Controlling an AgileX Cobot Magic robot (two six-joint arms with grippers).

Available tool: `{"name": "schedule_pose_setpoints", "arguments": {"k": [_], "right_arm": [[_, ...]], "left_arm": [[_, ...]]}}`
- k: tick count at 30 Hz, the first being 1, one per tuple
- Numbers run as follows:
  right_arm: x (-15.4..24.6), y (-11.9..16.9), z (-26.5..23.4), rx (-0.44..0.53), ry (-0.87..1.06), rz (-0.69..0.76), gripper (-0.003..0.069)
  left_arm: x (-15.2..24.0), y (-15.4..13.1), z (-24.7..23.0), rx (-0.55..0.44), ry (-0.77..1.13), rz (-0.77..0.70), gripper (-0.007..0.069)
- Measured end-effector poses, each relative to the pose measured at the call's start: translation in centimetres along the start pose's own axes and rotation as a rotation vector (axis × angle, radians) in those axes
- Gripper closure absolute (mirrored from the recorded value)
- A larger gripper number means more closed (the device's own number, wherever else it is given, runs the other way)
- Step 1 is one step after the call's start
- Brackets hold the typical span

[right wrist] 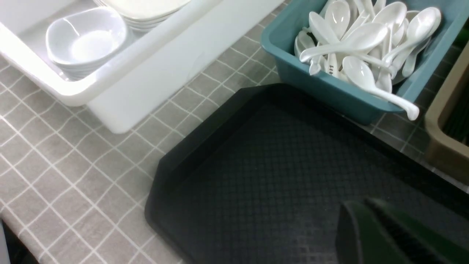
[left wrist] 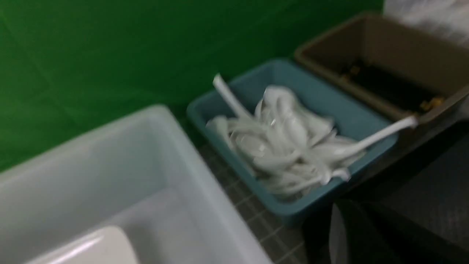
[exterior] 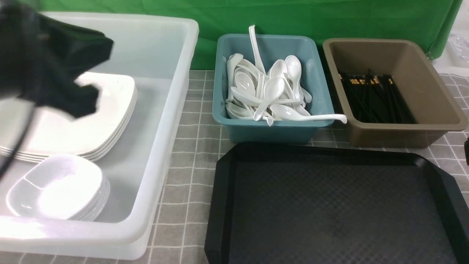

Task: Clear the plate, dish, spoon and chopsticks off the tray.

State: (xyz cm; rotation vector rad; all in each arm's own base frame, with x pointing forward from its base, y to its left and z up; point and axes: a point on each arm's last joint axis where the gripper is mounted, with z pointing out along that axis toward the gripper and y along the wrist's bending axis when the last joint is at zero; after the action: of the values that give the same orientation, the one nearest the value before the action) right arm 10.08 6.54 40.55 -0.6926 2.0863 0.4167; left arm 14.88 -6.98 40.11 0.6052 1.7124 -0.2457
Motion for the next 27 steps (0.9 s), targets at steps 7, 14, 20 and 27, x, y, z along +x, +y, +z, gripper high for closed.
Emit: {"name": "schedule_pose_setpoints", "arguments": {"k": [7, 14, 20, 27], "right_arm": [[0.1, 0.0, 0.0, -0.004, 0.013, 0.0, 0.062], [0.1, 0.0, 0.0, -0.004, 0.013, 0.001, 0.0606], [0.1, 0.0, 0.0, -0.004, 0.013, 0.001, 0.0593], [0.2, -0.5, -0.4, 0.034, -0.004, 0.042, 0.0581]], "left_arm": [[3.7, -1.0, -3.7, -0.083, -0.223, -0.041, 0.0615], [6.6, -1.2, -4.6, -0.148, -0.253, 0.001, 0.0615], [8.7, -1.4, -3.7, -0.149, -0.179, 0.065, 0.0615], [10.4, -1.7, -3.2, -0.14, -0.127, 0.077, 0.0615]]}}
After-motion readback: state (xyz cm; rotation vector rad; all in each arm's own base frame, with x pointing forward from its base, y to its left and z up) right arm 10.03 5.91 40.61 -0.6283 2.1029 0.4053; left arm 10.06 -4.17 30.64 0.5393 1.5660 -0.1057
